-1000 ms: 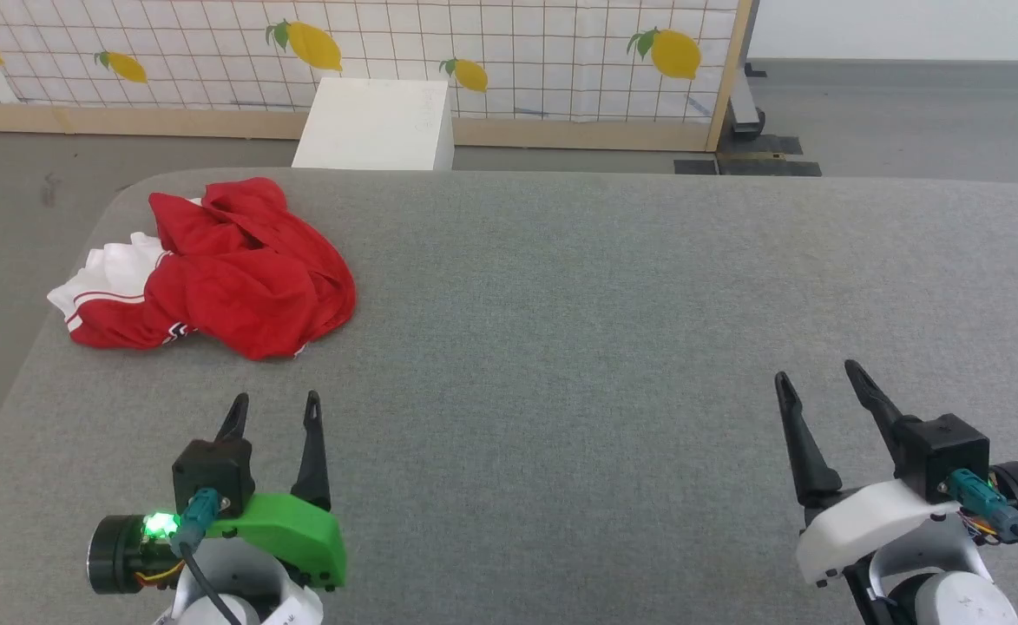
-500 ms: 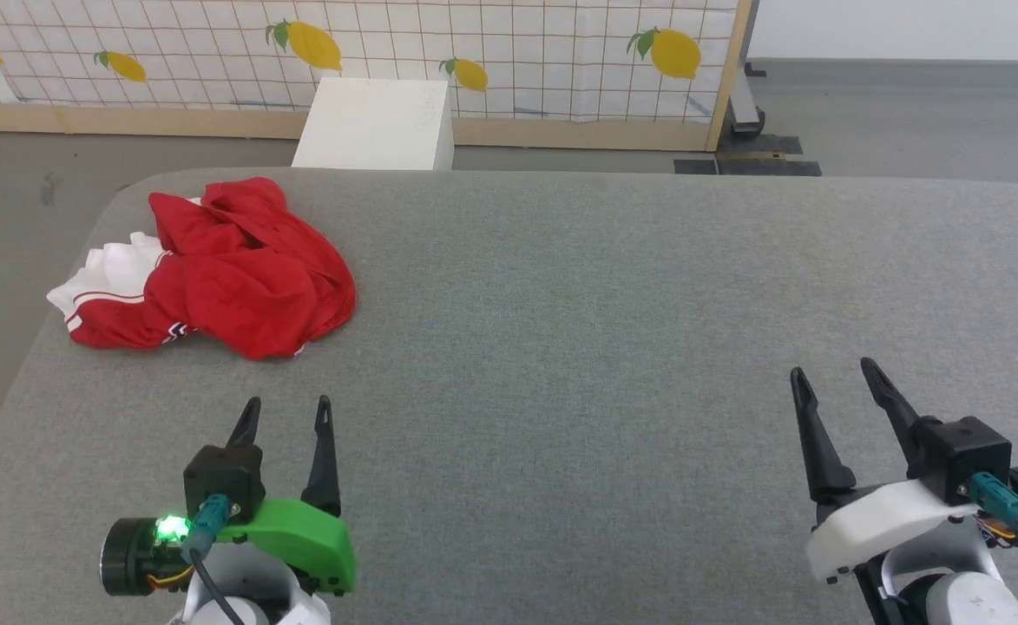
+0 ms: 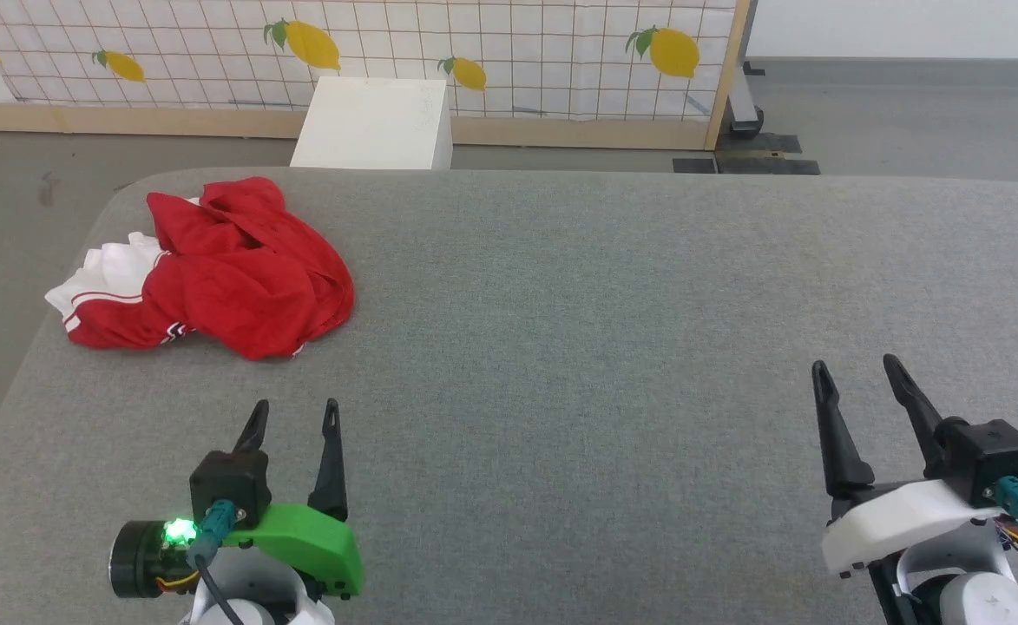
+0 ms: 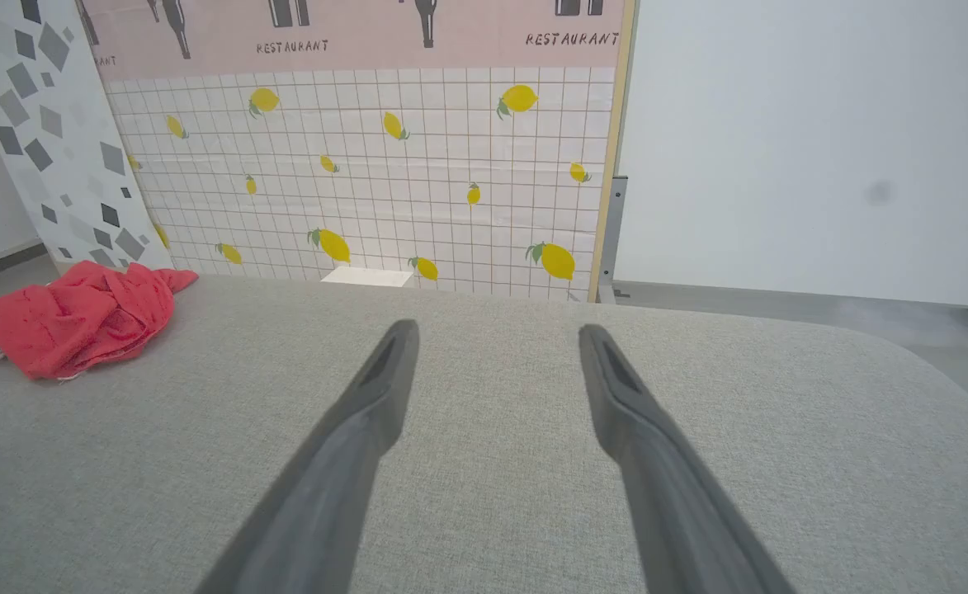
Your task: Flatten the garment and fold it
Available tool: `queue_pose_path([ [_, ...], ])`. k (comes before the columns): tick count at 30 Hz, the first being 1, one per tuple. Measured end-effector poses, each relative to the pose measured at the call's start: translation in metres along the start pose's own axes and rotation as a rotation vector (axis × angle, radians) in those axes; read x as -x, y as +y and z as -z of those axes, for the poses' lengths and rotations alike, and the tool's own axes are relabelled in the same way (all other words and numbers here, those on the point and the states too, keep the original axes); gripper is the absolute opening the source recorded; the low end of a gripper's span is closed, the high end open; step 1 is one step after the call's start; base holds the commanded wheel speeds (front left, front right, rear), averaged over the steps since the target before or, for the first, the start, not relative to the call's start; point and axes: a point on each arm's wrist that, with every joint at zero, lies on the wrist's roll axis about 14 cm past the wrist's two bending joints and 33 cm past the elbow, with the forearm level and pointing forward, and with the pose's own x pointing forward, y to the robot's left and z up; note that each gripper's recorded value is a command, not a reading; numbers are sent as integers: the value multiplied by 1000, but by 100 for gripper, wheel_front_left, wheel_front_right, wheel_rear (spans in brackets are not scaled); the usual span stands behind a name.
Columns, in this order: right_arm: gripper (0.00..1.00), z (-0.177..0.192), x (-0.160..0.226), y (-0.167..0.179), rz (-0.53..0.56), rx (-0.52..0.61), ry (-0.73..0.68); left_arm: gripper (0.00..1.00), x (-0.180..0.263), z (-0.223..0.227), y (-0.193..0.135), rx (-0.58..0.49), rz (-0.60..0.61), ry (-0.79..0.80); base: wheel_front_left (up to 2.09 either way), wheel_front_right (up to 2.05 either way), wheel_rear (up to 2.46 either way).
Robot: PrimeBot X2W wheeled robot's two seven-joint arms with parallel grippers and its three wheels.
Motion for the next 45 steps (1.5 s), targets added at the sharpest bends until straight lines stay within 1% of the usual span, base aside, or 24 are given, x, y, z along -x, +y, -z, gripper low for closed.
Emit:
queue_pose_path([
  [45,100,4,6,-21,69,-75,-48,100,-2,6,-13,45,35,-34,0,0,0],
])
